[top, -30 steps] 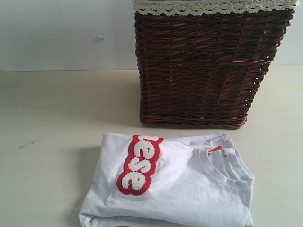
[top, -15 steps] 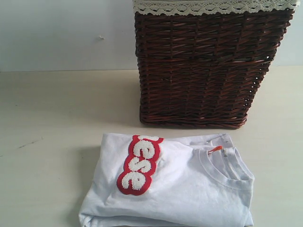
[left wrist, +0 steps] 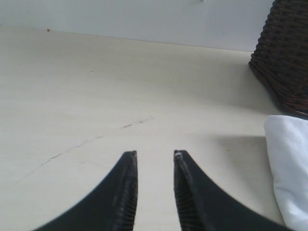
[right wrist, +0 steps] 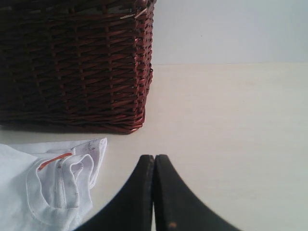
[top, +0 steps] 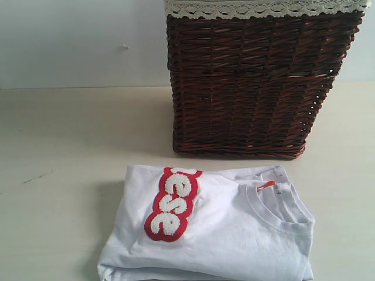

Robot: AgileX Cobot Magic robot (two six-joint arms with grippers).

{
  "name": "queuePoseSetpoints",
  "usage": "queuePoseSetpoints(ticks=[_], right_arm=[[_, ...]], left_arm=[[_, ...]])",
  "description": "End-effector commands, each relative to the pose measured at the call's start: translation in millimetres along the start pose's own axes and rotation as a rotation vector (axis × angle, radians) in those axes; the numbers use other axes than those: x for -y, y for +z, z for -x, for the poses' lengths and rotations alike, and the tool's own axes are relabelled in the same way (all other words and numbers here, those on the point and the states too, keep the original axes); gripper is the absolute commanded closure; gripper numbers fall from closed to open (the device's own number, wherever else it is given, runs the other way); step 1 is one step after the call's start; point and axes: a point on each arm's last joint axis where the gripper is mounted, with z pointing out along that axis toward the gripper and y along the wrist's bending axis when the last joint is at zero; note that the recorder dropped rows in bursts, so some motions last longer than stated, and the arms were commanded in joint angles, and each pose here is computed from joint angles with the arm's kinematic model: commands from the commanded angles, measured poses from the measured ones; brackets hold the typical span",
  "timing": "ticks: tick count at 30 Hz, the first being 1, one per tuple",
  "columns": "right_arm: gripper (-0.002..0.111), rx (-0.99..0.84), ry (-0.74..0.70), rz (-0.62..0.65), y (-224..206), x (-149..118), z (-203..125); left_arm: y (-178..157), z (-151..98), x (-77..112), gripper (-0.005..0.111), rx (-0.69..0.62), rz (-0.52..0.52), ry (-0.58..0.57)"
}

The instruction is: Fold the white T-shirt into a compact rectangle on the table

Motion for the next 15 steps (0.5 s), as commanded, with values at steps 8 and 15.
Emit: queuePoseSetpoints(ticks=[8,15], right_arm=[[0.108,0.017,-0.014,-0.006,-0.1,0.4,0.2],[0.108,0.017,-0.01,-0.006,-0.1,0.4,0.2]], left_arm=[[-0.4,1.3,0.2,0.079,0.017,-0.002,-0.003],[-0.4,1.3,0.2,0.079,0.017,-0.002,-0.003]])
